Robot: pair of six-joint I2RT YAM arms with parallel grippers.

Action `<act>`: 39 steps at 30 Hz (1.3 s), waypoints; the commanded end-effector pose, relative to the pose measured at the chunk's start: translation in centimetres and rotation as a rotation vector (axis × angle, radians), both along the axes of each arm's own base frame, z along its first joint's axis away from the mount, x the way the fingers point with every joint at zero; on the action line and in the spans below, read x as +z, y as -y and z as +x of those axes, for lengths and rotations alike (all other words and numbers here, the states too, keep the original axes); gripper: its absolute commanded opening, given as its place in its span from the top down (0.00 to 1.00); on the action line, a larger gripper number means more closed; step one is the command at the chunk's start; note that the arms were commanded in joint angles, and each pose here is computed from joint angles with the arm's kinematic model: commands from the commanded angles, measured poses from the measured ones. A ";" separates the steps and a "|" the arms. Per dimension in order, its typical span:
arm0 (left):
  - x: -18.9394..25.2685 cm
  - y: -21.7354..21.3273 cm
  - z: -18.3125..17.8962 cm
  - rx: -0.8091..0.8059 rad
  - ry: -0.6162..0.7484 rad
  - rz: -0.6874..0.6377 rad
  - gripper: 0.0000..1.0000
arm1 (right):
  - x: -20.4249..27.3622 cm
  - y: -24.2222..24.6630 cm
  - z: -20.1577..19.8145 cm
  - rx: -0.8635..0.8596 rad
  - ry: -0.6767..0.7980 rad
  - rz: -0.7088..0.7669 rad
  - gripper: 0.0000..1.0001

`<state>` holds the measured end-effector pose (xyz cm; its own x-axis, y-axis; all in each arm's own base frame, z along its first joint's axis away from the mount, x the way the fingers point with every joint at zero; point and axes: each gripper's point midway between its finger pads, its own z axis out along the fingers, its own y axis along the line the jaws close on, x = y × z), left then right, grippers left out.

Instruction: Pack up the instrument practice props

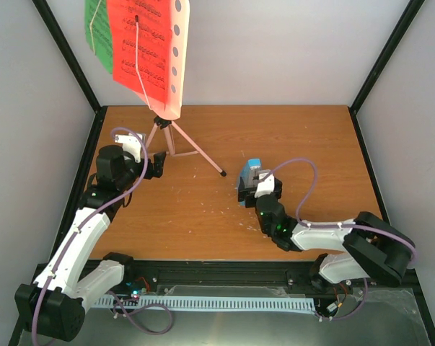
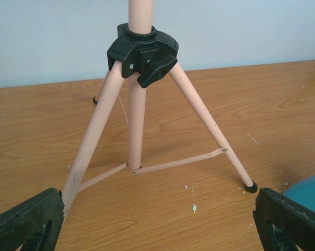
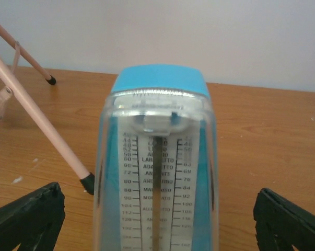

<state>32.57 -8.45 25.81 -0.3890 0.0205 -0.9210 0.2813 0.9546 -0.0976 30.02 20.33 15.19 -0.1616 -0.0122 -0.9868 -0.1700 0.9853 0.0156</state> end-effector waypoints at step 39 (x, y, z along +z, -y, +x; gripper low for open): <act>0.1 30.3 -1.2 -1.059 0.062 -0.022 0.01 | 8.2 9.0 -4.0 0.406 -0.358 0.573 0.00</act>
<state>29.11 -36.74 24.08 -0.2762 0.2896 -0.9164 0.9433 0.2646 -0.2007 27.75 10.73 22.22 -0.5496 0.3790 -0.7445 -0.3621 0.6950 0.6212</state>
